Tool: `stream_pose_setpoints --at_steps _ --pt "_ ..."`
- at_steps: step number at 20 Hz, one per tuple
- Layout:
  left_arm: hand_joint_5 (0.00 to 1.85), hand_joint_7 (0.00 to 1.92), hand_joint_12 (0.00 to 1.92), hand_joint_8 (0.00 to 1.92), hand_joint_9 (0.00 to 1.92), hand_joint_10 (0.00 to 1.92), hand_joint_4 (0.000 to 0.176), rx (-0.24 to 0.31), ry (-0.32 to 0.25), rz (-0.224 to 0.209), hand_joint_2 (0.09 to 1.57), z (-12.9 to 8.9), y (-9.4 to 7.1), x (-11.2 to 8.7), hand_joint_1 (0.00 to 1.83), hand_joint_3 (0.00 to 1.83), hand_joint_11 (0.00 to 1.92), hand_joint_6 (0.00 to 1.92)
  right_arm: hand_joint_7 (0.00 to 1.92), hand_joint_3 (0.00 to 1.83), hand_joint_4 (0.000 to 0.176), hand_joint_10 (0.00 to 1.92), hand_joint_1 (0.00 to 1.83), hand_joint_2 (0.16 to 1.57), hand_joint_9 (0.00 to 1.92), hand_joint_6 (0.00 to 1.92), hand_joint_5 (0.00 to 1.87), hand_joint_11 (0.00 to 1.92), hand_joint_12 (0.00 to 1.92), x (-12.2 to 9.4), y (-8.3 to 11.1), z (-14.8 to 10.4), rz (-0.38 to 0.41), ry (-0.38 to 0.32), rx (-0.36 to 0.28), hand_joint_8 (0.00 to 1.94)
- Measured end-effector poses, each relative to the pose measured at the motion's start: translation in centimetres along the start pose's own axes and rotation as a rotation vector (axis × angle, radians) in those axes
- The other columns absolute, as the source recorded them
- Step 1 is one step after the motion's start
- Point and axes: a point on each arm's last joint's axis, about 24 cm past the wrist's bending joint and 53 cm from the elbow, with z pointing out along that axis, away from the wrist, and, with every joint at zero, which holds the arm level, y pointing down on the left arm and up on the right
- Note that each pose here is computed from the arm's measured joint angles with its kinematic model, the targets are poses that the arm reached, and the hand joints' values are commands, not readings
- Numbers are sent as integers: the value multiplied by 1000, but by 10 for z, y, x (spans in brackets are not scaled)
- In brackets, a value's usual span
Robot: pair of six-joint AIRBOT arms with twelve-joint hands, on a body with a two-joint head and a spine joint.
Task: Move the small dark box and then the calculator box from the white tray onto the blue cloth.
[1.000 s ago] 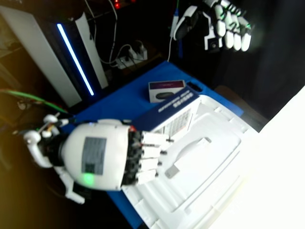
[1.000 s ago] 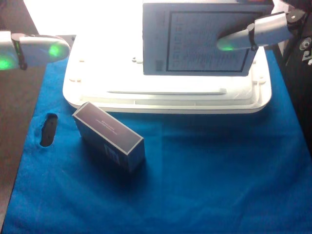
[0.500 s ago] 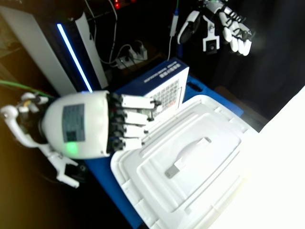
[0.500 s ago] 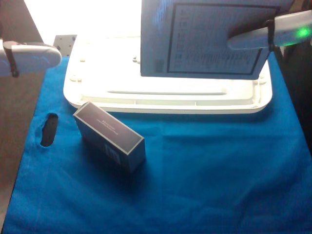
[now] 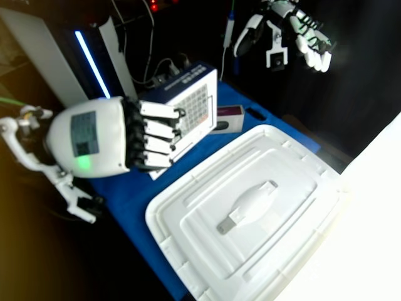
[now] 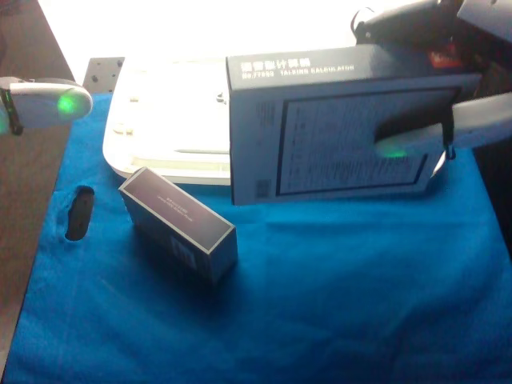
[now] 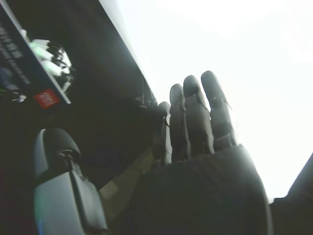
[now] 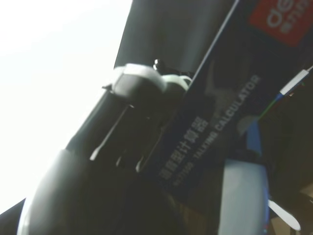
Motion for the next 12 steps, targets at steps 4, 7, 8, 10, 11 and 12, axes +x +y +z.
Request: stream_pose_setpoints --at_steps 4,7,8,10,11,12 --pt "125 294 733 1 282 1 62 -5 -3 -9 928 -4 1 2 523 1 0 1 1153 0 0 1485 1117 1203 1203 1218 818 1163 1804 17 -11 -8 23 28 31 1014" --pt "126 306 757 3 290 3 57 -4 -10 -13 908 -6 2 1 531 0 0 2 1173 0 0 1480 1127 1185 1236 1171 848 1186 1823 19 -19 -15 51 14 50 1006" --pt "125 305 759 2 295 5 60 -8 -8 -12 903 -7 3 2 534 0 0 1 1172 0 0 1514 1126 1185 1228 1170 848 1176 1875 21 -25 -18 55 13 68 1020" --pt "133 310 762 4 301 6 64 -12 -12 -19 898 -8 3 2 549 0 0 4 1095 1 0 1512 1120 1205 1157 1227 811 1082 1811 25 -35 -23 65 14 99 1096" --pt "146 332 766 11 317 11 73 -12 -10 -20 885 -9 3 3 568 0 4 8 1087 0 0 1524 1118 1209 1152 1238 804 1077 1795 24 -36 -24 61 11 102 1148" --pt "161 353 795 3 334 6 75 -10 -11 -21 886 -10 3 3 573 0 1 2 1076 0 0 1519 1119 1208 1135 1234 808 1059 1784 24 -36 -25 61 9 104 1155"
